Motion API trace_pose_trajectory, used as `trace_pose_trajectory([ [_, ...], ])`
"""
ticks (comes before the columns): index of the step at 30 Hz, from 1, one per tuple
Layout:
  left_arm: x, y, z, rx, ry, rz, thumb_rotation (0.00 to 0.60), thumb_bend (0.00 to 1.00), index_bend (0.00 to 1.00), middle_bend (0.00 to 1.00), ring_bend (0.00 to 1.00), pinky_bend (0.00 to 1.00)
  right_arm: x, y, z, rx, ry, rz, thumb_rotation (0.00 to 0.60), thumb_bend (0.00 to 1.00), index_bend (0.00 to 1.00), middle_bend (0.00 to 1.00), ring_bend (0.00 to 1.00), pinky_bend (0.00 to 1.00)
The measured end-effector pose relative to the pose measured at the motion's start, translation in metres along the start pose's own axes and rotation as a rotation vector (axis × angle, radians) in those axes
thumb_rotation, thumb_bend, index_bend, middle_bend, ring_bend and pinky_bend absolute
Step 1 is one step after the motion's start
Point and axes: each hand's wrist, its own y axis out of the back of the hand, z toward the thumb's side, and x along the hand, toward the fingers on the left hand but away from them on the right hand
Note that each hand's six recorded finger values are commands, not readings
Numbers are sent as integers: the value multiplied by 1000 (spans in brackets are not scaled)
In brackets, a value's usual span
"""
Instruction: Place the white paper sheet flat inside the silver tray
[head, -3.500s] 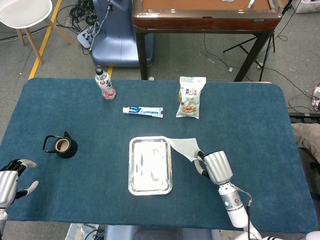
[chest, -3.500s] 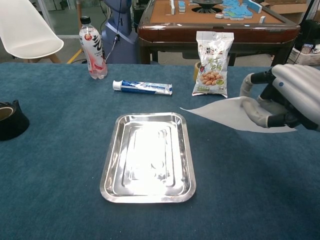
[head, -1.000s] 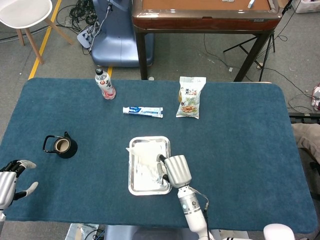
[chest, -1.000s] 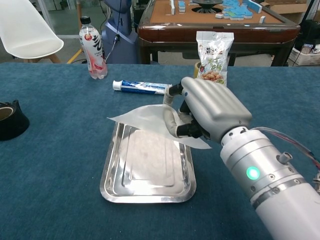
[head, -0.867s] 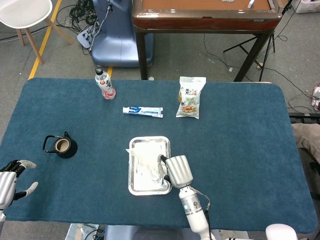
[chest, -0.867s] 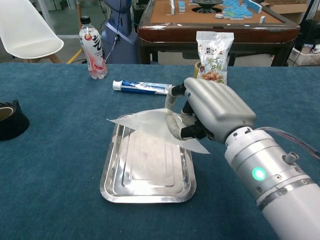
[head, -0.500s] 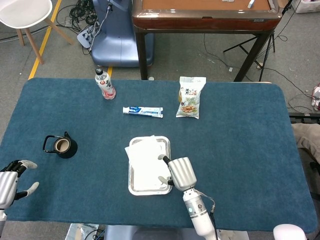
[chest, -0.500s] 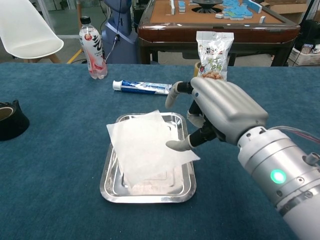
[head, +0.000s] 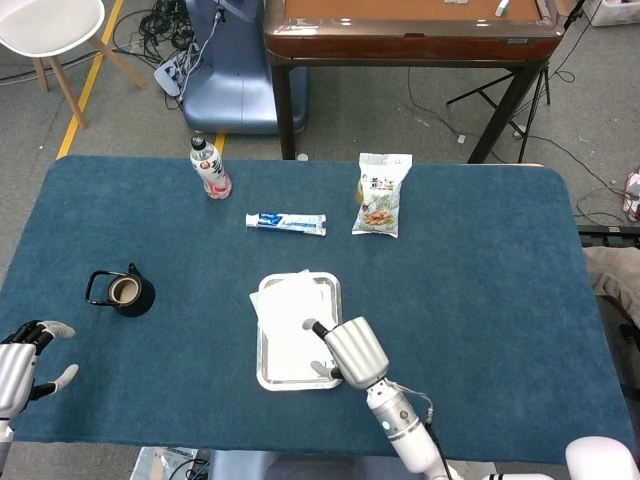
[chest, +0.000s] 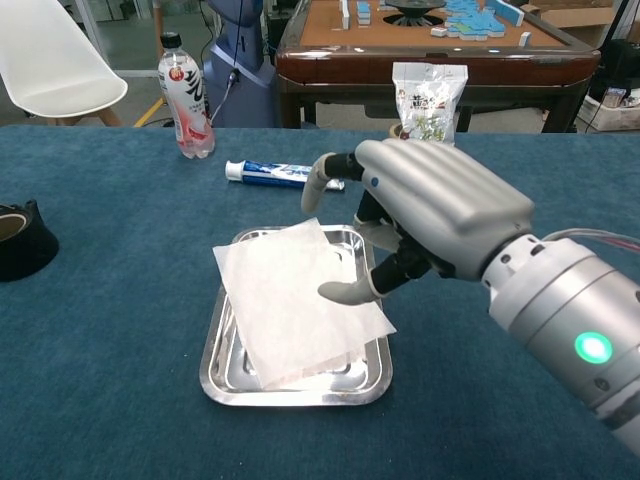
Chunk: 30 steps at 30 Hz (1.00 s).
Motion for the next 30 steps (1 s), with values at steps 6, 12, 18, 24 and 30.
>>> trace_pose_trajectory([
  [6, 0, -1, 0, 1, 2, -4, 600, 199, 397, 363, 263, 442, -8, -5, -7, 80, 1, 28, 600, 832, 380, 1000, 1000, 1000],
  [12, 1, -2, -1, 0, 7, -8, 600, 199, 397, 363, 263, 442, -19, -12, -13, 180, 4, 29, 600, 959, 380, 1000, 1000, 1000],
  [18, 0, 0, -1, -3, 3, -4, 600, 199, 397, 363, 263, 442, -31, -18, -19, 300, 27, 40, 600, 968, 380, 1000, 1000, 1000],
  [24, 0, -1, -2, -3, 6, -8, 600, 199, 397, 363, 263, 442, -41, -25, -28, 390, 33, 65, 600, 972, 380, 1000, 1000, 1000],
  [30, 0, -1, -2, -5, 7, -9, 600, 199, 397, 363, 264, 442, -47, -33, -36, 433, 32, 91, 600, 973, 380, 1000, 1000, 1000],
])
